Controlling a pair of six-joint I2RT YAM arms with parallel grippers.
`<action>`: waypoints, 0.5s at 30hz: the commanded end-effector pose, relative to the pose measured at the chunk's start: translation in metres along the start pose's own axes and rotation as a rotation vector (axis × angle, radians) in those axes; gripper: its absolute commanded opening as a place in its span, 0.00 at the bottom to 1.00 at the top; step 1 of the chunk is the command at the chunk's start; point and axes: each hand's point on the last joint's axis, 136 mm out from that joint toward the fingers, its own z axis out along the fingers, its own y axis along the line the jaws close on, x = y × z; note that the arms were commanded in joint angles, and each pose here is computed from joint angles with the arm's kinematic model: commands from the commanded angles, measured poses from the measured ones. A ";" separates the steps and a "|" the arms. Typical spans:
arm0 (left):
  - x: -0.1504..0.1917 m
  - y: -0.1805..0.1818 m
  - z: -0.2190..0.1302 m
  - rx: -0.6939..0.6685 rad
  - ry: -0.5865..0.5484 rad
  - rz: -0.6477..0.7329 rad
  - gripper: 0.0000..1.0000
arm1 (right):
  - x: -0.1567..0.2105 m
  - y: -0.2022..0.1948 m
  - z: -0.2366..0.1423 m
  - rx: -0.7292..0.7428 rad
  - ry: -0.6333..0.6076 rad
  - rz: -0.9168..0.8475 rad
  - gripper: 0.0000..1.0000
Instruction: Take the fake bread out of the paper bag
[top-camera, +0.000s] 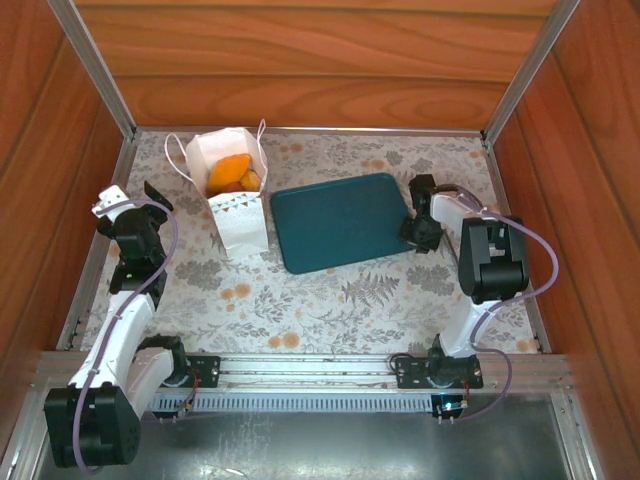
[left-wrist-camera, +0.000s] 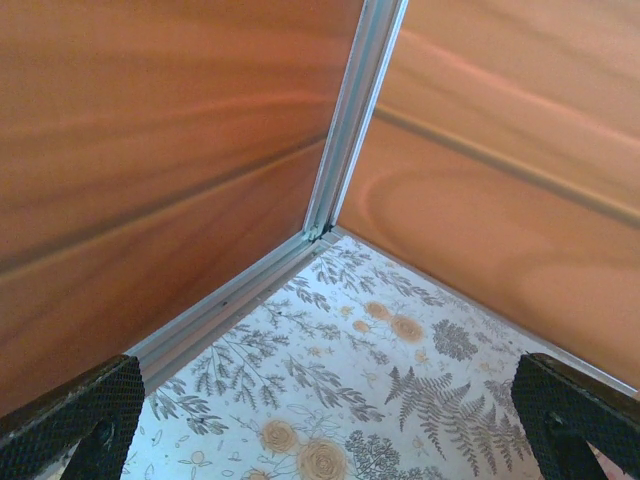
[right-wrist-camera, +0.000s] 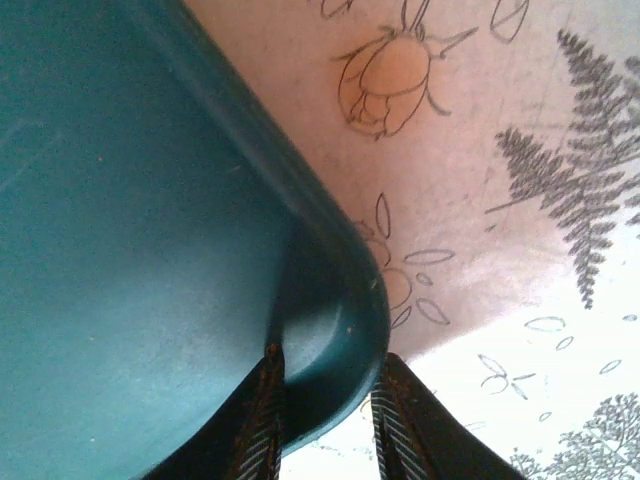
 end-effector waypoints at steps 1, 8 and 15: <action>-0.008 -0.002 0.001 0.000 -0.002 0.012 1.00 | 0.053 -0.009 0.016 0.071 0.168 -0.013 0.30; -0.007 -0.004 0.002 0.004 0.015 0.016 1.00 | 0.064 -0.004 -0.001 0.077 0.145 -0.052 0.50; -0.004 -0.009 0.001 0.033 0.032 0.019 1.00 | 0.039 -0.016 -0.041 0.129 0.018 -0.085 0.82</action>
